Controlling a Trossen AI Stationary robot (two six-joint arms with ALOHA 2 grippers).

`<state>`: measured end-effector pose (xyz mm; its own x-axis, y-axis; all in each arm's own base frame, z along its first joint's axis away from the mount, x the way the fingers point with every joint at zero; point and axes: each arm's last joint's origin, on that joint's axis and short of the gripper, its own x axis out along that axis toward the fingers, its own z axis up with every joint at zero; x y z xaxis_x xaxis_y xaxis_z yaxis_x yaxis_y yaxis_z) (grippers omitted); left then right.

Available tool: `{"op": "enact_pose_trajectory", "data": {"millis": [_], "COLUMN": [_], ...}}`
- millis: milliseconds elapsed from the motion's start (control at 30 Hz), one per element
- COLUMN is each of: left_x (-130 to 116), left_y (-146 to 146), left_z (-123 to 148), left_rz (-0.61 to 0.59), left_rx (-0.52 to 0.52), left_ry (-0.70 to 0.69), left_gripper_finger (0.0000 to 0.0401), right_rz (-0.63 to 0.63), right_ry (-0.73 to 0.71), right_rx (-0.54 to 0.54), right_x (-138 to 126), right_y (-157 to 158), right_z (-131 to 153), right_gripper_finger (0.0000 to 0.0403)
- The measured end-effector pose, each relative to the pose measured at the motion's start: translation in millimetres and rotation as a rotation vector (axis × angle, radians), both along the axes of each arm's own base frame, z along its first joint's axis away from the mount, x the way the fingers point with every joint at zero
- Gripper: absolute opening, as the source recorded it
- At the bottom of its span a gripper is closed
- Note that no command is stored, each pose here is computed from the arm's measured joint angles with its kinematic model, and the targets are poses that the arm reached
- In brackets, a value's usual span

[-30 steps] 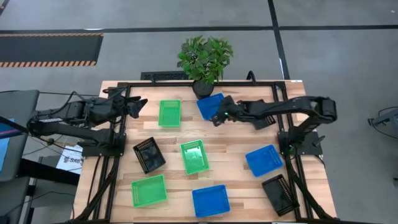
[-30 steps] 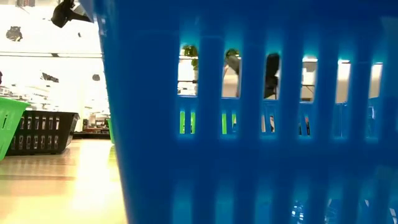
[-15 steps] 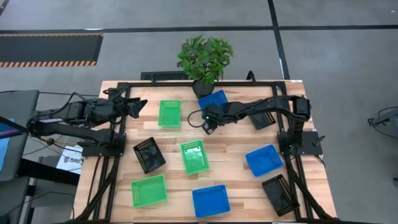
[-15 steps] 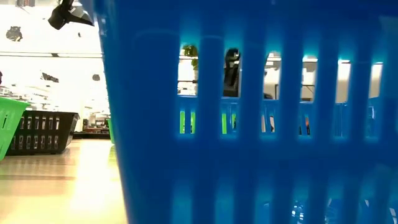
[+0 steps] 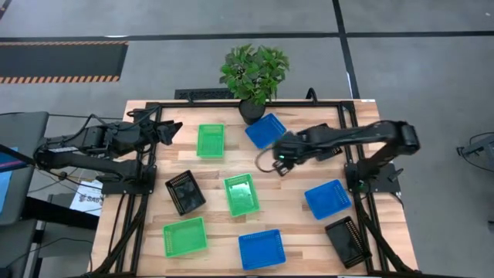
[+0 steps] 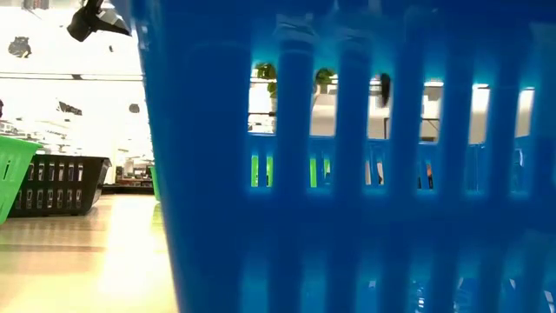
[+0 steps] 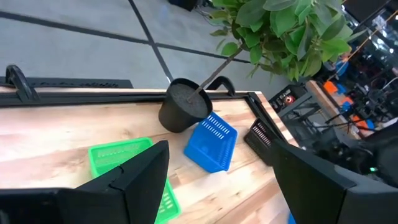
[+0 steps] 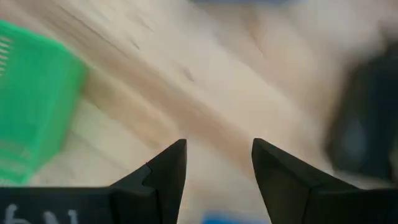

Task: Stack baskets by color
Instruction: Stack the right blue basket on the top blue basket

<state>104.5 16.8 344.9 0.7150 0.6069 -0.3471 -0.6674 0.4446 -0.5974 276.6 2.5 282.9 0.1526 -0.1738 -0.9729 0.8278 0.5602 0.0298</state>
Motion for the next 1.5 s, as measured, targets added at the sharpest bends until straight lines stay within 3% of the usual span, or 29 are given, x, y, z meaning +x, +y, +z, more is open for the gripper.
{"op": "enact_pose_trajectory", "data": {"millis": [100,200,467,700,1000,1267,1367,1500], "left_x": [0.0,-0.1,-0.1,0.3,0.5,0.5,0.5,0.4], "left_y": [0.0,0.1,-0.2,-0.8,-1.1,-1.2,-1.1,-1.0], "left_z": [0.0,0.0,-0.6,-1.0,-1.2,-1.2,-1.2,-1.2], "left_rz": [0.003,0.003,-0.012,-0.039,-0.053,-0.055,-0.054,-0.050], "left_rx": [-0.003,0.006,0.005,-0.004,-0.001,0.003,0.005,0.007], "left_ry": [-0.003,0.003,0.013,0.017,0.026,0.029,0.030,0.030], "left_gripper_finger": [0.0267,0.0267,0.0267,0.0267,0.0267,0.0267,0.0267,0.0267], "right_rz": [-0.067,-0.002,0.565,0.810,0.854,0.901,0.886,0.914], "right_ry": [0.091,0.146,0.317,0.306,0.352,0.290,0.290,0.287], "right_rx": [0.047,0.038,-0.006,0.046,0.106,0.203,0.215,0.217], "right_x": [-23.3,-35.2,-58.4,-76.9,-85.1,-81.7,-81.0,-80.1], "right_y": [20.1,39.9,81.2,94.5,81.0,74.8,71.5,69.7], "right_z": [8.2,8.1,-24.5,-54.0,-81.8,-96.5,-97.1,-97.1], "right_gripper_finger": [0.0204,0.0204,0.0204,0.0204,0.0204,0.0198,0.0159,0.0064]}}
